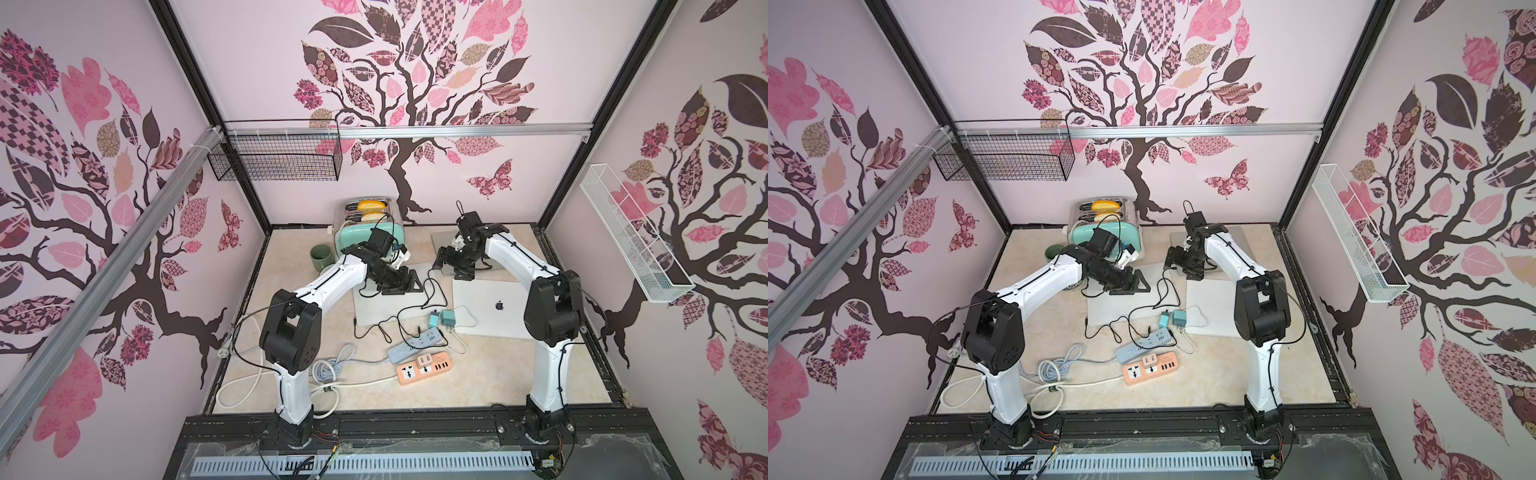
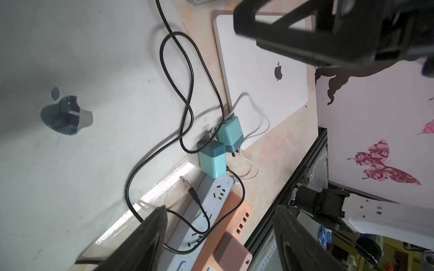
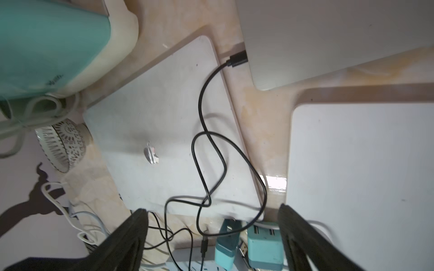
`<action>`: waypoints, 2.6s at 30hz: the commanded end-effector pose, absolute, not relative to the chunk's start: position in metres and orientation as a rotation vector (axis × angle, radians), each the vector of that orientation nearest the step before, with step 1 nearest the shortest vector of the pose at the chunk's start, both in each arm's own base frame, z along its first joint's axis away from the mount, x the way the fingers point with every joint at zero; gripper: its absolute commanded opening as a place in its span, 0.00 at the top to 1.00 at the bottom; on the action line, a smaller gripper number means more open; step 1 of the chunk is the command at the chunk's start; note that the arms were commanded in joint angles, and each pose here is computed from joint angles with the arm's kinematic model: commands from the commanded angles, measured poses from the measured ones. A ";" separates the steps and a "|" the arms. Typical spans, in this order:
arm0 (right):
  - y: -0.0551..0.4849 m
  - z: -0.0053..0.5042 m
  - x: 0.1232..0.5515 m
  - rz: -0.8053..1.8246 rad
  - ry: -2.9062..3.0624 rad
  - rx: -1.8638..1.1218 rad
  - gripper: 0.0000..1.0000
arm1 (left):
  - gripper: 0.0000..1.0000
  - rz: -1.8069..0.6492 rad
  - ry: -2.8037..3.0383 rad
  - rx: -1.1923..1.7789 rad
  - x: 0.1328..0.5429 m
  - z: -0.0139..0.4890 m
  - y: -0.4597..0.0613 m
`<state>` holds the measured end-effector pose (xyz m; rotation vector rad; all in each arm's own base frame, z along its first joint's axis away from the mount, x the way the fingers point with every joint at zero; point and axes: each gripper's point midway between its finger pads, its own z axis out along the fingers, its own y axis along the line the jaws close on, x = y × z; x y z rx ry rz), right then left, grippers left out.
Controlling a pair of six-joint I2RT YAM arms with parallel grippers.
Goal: Unplug the laptop charger
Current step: Remove the charging cable from the laptop.
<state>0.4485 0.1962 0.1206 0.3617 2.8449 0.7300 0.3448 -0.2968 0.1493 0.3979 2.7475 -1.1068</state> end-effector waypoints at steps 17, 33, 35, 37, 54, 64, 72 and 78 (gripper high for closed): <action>0.225 0.085 0.525 0.979 2.610 0.880 0.23 | 0.25 -1.213 2.744 0.270 0.326 0.154 -0.277; 0.235 0.069 0.518 1.055 2.620 0.973 0.45 | 0.25 -1.232 2.747 0.269 0.325 0.153 -0.278; 0.238 0.068 0.514 1.053 2.635 0.964 0.45 | 0.26 -1.231 2.749 0.261 0.324 0.152 -0.278; 0.240 0.065 0.510 1.046 2.654 0.963 0.46 | 0.26 -1.233 2.747 0.255 0.323 0.151 -0.277; 0.237 0.042 0.491 0.947 2.759 0.943 0.49 | 0.25 -1.241 2.725 0.247 0.319 0.158 -0.275; 0.251 0.033 0.491 1.004 2.784 0.928 0.58 | 0.25 -1.236 2.730 0.243 0.319 0.158 -0.275; 0.254 0.030 0.491 1.027 2.788 0.927 0.71 | 0.25 -1.232 2.738 0.243 0.320 0.157 -0.275; 0.256 0.031 0.492 1.034 2.792 0.919 0.81 | 0.26 -1.223 2.748 0.240 0.321 0.156 -0.275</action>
